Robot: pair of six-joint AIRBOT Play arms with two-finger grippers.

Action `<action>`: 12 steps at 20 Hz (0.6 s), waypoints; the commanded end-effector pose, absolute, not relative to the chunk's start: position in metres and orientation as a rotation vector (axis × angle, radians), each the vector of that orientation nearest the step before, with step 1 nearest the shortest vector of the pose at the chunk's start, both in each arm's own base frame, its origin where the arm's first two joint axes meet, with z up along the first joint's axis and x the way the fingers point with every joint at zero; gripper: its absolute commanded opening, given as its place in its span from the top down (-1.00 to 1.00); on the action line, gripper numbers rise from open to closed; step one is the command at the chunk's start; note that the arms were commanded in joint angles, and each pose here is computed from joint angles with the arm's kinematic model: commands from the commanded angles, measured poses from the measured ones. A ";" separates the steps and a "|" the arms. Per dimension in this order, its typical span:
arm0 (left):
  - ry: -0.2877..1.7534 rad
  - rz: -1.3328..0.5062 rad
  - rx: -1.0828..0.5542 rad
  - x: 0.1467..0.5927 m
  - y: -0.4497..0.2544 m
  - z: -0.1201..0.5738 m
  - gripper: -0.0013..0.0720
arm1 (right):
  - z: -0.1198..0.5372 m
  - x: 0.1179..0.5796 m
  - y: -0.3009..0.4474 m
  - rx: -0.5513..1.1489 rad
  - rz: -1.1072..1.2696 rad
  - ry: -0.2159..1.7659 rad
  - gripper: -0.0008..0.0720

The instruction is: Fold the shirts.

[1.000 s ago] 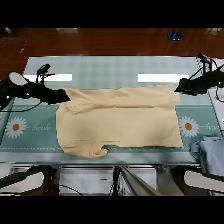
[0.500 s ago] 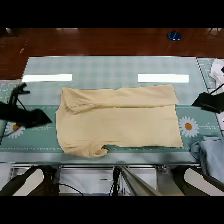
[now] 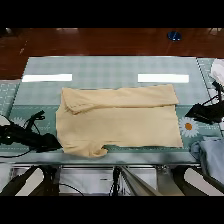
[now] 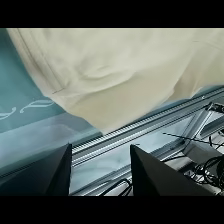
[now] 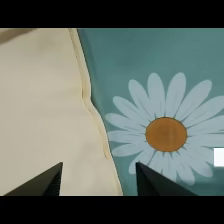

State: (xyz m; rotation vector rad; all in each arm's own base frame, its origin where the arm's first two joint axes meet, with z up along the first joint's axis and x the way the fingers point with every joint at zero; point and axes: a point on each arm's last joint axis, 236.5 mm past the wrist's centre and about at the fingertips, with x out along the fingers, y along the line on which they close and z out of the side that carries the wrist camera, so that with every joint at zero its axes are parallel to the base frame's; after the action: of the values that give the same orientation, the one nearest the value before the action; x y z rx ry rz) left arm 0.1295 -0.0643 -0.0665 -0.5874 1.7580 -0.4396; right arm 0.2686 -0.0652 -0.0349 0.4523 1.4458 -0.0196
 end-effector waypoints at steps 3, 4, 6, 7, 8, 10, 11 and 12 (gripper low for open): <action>1.816 -0.449 -0.618 0.118 -0.068 -0.075 -0.27 | -0.035 0.265 -0.061 0.464 -0.007 1.461 -0.52; 1.820 -0.446 -0.624 0.119 -0.068 -0.078 -0.32 | -0.035 0.264 -0.061 0.464 -0.006 1.463 -0.52; 1.813 -0.442 -0.652 0.124 -0.070 -0.082 -0.32 | -0.035 0.264 -0.061 0.464 -0.005 1.463 -0.52; 1.807 -0.449 -0.676 0.128 -0.075 -0.083 -0.33 | -0.035 0.264 -0.061 0.464 -0.005 1.463 -0.52; 1.807 -0.463 -0.694 0.131 -0.081 -0.085 -0.33 | -0.035 0.264 -0.061 0.464 -0.005 1.465 -0.52; 1.825 -0.477 -0.680 0.134 -0.089 -0.094 -0.33 | -0.036 0.263 -0.061 0.462 -0.003 1.467 -0.52; 1.844 -0.491 -0.670 0.133 -0.094 -0.098 -0.33 | -0.036 0.263 -0.061 0.461 -0.002 1.470 -0.52; 1.869 -0.506 -0.662 0.130 -0.099 -0.101 -0.33 | -0.036 0.262 -0.060 0.461 -0.001 1.472 -0.51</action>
State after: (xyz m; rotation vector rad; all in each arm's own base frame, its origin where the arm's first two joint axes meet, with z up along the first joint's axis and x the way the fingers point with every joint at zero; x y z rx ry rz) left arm 0.1280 -0.0862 -0.0911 -0.6623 1.8438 -0.4843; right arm 0.2636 -0.0607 -0.0355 0.4629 1.4662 -0.0039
